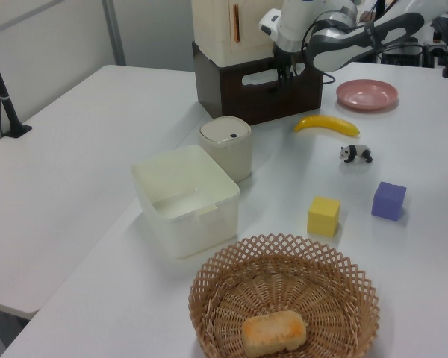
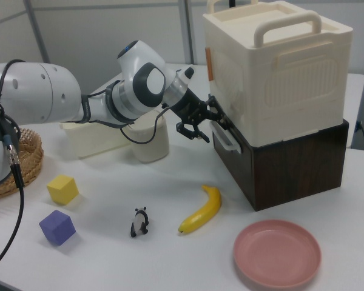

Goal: Open the drawer
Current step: 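Lower the gripper and hook the drawer's white handle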

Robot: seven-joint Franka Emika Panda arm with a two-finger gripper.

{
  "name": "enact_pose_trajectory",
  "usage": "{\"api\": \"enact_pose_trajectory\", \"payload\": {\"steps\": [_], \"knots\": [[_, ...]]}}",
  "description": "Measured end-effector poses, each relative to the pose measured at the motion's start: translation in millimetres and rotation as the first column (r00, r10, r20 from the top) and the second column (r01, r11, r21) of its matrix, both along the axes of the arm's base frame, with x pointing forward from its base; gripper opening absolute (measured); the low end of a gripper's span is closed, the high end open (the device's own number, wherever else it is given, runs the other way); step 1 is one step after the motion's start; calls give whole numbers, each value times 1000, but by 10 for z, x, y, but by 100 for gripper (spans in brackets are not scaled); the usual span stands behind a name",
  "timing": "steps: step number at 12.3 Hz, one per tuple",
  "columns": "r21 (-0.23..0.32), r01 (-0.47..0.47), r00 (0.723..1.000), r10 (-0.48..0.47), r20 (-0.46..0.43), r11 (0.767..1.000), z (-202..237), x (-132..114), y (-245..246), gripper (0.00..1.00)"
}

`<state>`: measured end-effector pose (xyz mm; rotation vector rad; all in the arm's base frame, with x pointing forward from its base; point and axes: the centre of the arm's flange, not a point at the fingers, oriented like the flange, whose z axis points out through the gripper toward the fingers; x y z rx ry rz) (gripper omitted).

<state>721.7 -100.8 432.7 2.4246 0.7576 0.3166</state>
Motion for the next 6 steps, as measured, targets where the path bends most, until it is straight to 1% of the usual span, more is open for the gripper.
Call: {"api": "enact_pose_trajectory", "payload": {"steps": [3,6], "knots": [[-2,-31,999,31,-12,1000,-63,18,217,56],[-10,-38,999,38,-10,999,-49,24,241,48]]}}
